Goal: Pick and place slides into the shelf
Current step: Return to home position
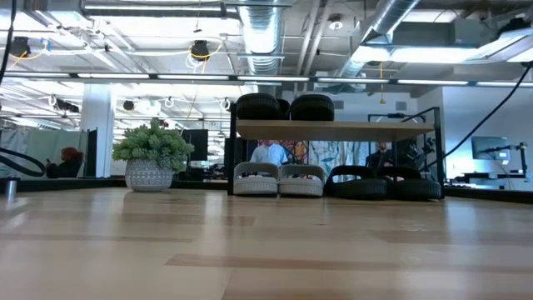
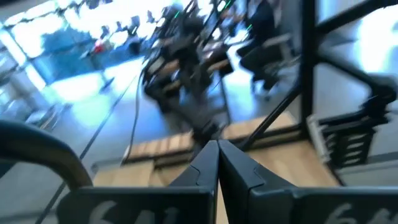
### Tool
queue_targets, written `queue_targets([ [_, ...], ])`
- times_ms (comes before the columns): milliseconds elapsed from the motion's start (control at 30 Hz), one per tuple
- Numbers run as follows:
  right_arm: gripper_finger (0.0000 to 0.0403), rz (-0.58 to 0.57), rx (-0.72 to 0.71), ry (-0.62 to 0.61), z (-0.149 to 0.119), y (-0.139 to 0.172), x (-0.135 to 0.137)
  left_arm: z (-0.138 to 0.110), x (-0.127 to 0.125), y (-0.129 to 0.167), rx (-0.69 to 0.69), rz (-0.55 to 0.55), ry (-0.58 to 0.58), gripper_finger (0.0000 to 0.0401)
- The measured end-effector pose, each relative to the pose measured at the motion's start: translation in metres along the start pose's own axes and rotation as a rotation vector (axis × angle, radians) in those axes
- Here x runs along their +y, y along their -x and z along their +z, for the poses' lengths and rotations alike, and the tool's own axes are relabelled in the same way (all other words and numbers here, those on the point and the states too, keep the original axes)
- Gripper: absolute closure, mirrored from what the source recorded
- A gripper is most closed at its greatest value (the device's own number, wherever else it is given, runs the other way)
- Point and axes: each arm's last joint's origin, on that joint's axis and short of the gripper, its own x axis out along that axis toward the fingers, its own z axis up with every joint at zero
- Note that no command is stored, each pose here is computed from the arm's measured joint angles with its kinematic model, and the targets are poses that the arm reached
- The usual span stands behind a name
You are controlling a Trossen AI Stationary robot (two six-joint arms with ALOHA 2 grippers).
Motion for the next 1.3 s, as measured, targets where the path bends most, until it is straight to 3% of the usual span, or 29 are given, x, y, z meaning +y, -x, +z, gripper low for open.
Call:
queue_targets([
  [133, 0.0403, 0.055, -0.035, 0.024, 0.005, 0.006, -0.003, -0.006, 0.005, 0.016, -0.102, -0.033, -0.002, 0.0401],
  [233, 0.0403, 0.089, -0.065, 0.051, 0.008, 0.011, -0.007, -0.024, 0.009, 0.027, -0.159, -0.005, 0.032, 0.0401],
  [600, 0.0403, 0.172, -0.158, 0.014, 0.014, 0.032, -0.028, -0.137, 0.012, 0.052, -0.396, 0.068, 0.240, 0.0401],
  [800, 0.0403, 0.188, -0.189, 0.017, 0.012, 0.038, -0.035, -0.182, 0.015, 0.065, -0.507, 0.065, 0.332, 0.0401],
  [1067, 0.0403, 0.203, -0.309, -0.015, -0.005, 0.039, -0.042, -0.220, 0.022, 0.075, -0.572, 0.053, 0.349, 0.0401],
  [1300, 0.0403, 0.211, -0.363, -0.068, -0.027, 0.036, -0.046, -0.238, 0.033, 0.080, -0.588, 0.048, 0.375, 0.0401],
])
